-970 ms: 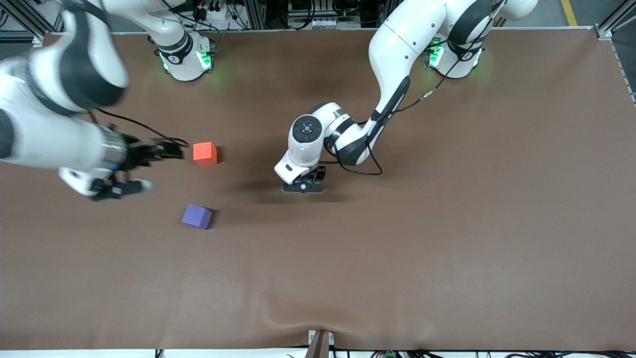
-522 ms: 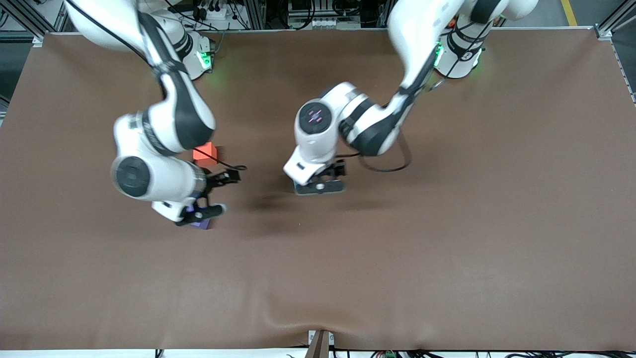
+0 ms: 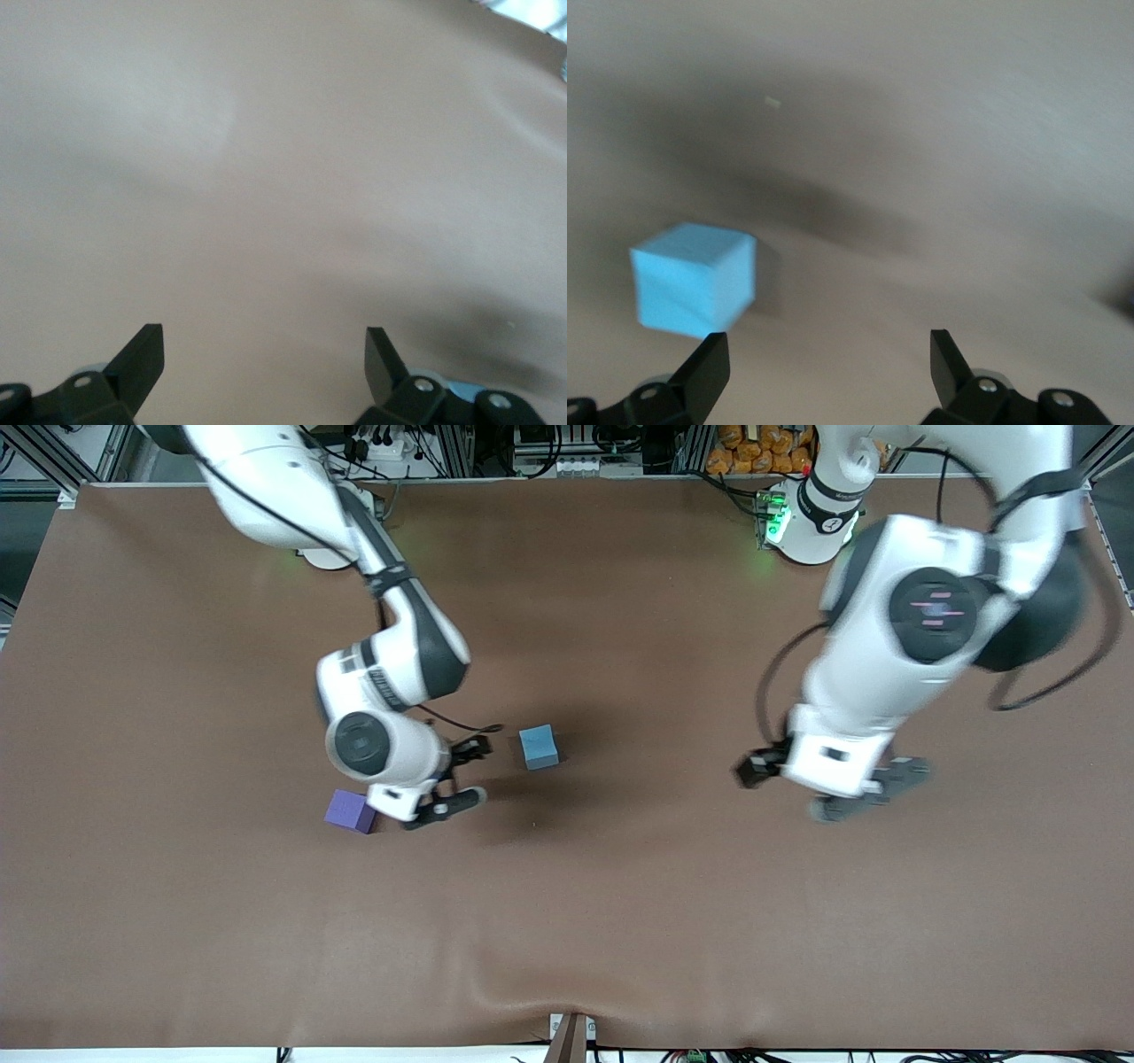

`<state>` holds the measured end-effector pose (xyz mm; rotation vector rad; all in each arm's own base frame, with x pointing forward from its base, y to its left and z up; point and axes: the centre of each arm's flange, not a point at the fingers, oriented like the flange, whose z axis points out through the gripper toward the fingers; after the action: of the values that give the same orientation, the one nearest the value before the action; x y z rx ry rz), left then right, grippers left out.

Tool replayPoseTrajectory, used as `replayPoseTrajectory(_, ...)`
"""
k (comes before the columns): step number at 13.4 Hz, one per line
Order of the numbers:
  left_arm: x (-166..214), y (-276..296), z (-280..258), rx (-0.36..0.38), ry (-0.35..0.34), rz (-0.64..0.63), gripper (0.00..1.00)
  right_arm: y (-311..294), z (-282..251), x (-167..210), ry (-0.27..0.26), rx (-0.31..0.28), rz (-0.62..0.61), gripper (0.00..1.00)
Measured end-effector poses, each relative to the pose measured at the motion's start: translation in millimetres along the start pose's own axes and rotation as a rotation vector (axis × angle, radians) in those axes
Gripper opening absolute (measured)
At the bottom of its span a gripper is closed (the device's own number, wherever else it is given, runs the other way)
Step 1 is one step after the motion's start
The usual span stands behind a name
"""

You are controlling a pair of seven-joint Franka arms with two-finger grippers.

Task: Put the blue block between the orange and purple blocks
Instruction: 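Grasp the blue cube with the right gripper while the left gripper releases, then carry the blue cube with the right gripper toward the orange cube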

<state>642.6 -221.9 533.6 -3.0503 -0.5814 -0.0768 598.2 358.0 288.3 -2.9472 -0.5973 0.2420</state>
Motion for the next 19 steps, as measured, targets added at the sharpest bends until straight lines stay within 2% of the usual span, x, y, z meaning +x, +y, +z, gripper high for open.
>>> replayPoseTrajectory(4,43,-104,-33,0.035,-0.021,0.027,1.00,-75,29,-2,0.062,-0.017,-0.092,1.00)
replayPoseTrajectory(8,62,-199,-46,0.031,-0.030,0.117,1.00,-99,65,-7,0.074,-0.027,-0.039,1.00)
replayPoseTrajectory(11,52,-224,-34,0.010,-0.020,0.178,1.00,-119,97,-21,0.059,-0.045,-0.014,1.00)
replayPoseTrajectory(15,25,-219,-42,-0.019,-0.010,0.215,1.00,-101,111,-25,0.032,-0.066,0.010,1.00)
replayPoseTrajectory(16,20,-217,-47,-0.038,-0.010,0.218,1.00,-101,112,-26,0.031,-0.066,0.015,0.94)
replayPoseTrajectory(17,14,-212,-53,-0.057,-0.009,0.227,1.00,-100,111,-25,0.035,-0.066,0.031,0.94)
replayPoseTrajectory(19,-1,-194,-67,-0.076,0.002,0.265,1.00,-92,107,-21,0.050,-0.065,0.066,0.72)
